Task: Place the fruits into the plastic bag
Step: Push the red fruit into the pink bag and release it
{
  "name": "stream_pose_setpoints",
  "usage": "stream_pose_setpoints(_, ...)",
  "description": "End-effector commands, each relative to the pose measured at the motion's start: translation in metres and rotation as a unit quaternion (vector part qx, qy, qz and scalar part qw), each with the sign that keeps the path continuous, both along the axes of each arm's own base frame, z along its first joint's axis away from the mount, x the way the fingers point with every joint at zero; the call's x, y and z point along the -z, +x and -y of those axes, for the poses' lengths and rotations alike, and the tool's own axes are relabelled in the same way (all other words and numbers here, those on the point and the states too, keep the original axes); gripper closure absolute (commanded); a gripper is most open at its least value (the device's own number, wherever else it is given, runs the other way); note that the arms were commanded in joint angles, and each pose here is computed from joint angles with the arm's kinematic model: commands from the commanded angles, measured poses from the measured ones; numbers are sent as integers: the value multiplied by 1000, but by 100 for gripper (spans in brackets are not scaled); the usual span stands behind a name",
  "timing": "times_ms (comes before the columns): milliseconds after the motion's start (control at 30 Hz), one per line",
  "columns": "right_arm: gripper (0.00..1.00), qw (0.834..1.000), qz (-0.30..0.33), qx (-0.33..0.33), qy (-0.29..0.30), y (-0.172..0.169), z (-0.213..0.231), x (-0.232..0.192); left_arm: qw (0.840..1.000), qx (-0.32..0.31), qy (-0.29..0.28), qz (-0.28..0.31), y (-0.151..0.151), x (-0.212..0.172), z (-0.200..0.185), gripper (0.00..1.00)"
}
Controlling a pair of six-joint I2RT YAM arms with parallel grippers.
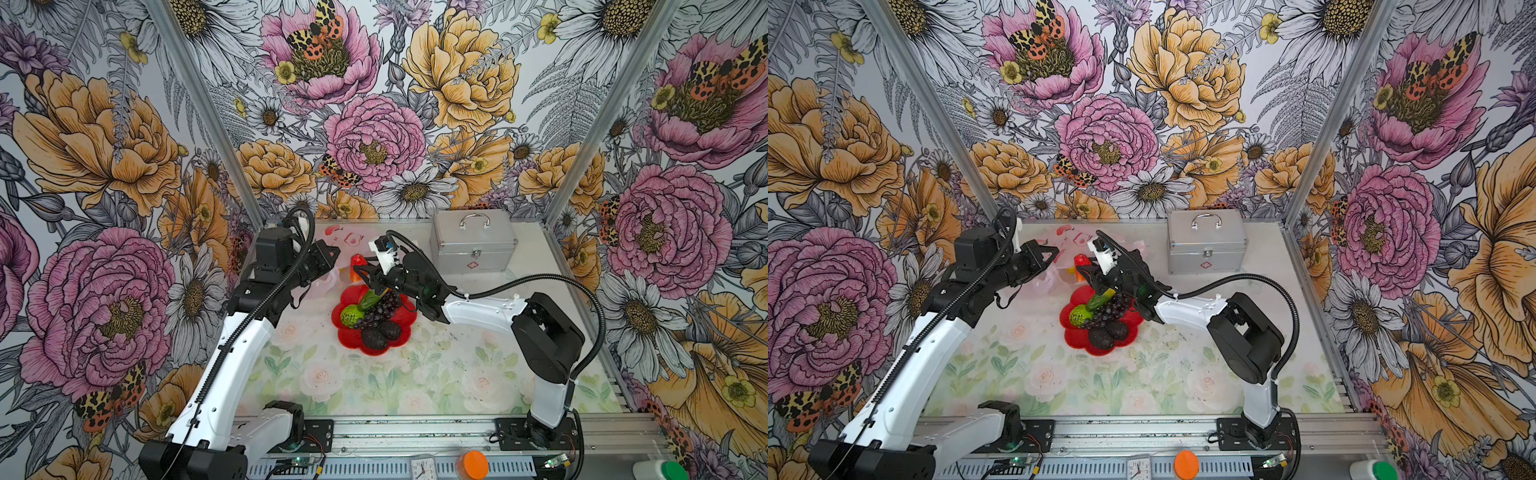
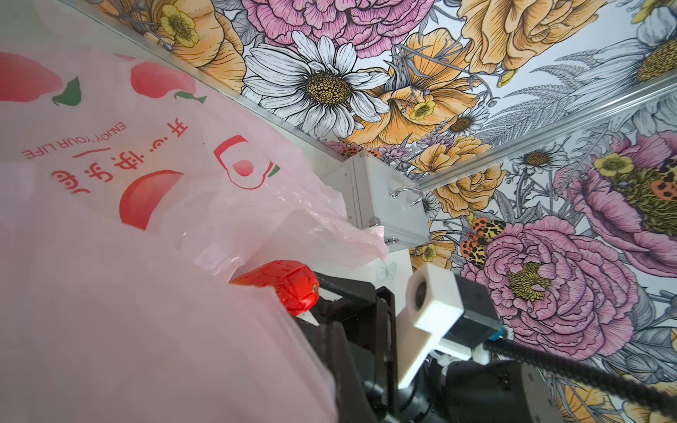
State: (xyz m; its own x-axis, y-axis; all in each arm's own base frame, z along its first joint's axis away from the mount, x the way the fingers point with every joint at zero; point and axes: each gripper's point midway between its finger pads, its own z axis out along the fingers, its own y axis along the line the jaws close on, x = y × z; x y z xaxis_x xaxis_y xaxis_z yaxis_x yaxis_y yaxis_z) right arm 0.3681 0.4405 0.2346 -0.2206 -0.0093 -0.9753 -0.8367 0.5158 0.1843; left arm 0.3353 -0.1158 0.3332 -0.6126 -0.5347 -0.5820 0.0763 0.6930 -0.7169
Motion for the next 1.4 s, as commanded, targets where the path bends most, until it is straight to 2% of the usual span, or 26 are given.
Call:
stream_pose_setpoints(0, 82, 999, 40, -22, -4, 0, -5, -3, 999, 4, -35, 39, 2, -32, 2, 100)
stream_pose_setpoints(233, 82, 991, 80, -71, -75, -2, -22, 6, 996, 24, -75, 48, 4, -40, 10, 100)
stream_pose_setpoints(367, 82, 993, 66, -59, -77, 15, -31, 5, 994, 35, -91, 52, 1, -43, 15, 100)
stream_pose_setpoints(633, 81, 999, -37, 3, 0, 49, -48, 1, 992, 51, -105, 53, -12, -40, 17, 100)
stream_pose_setpoints(767, 80, 995, -92, 24, 11, 59, -51, 16, 991, 51, -111, 49, -19, -34, 15, 100)
stream_pose_setpoints(800, 80, 993, -106, 41, 10, 73, -41, 21, 991, 47, -112, 48, -20, -33, 13, 100)
stream_pose_setpoints(900, 80, 988, -143, 59, -5, 80, -36, 39, 991, 41, -118, 45, -21, -31, 8, 100)
stream_pose_setpoints(1100, 79, 979, -187, 83, -2, 88, -32, 55, 991, 38, -123, 41, -23, -27, 6, 100)
stream_pose_setpoints(1233, 73, 972, -218, 89, -7, 91, -33, 66, 991, 39, -125, 37, -24, -24, 7, 100)
stream_pose_setpoints(1367, 62, 968, -236, 86, -5, 92, -37, 71, 991, 38, -124, 35, -26, -21, 6, 100)
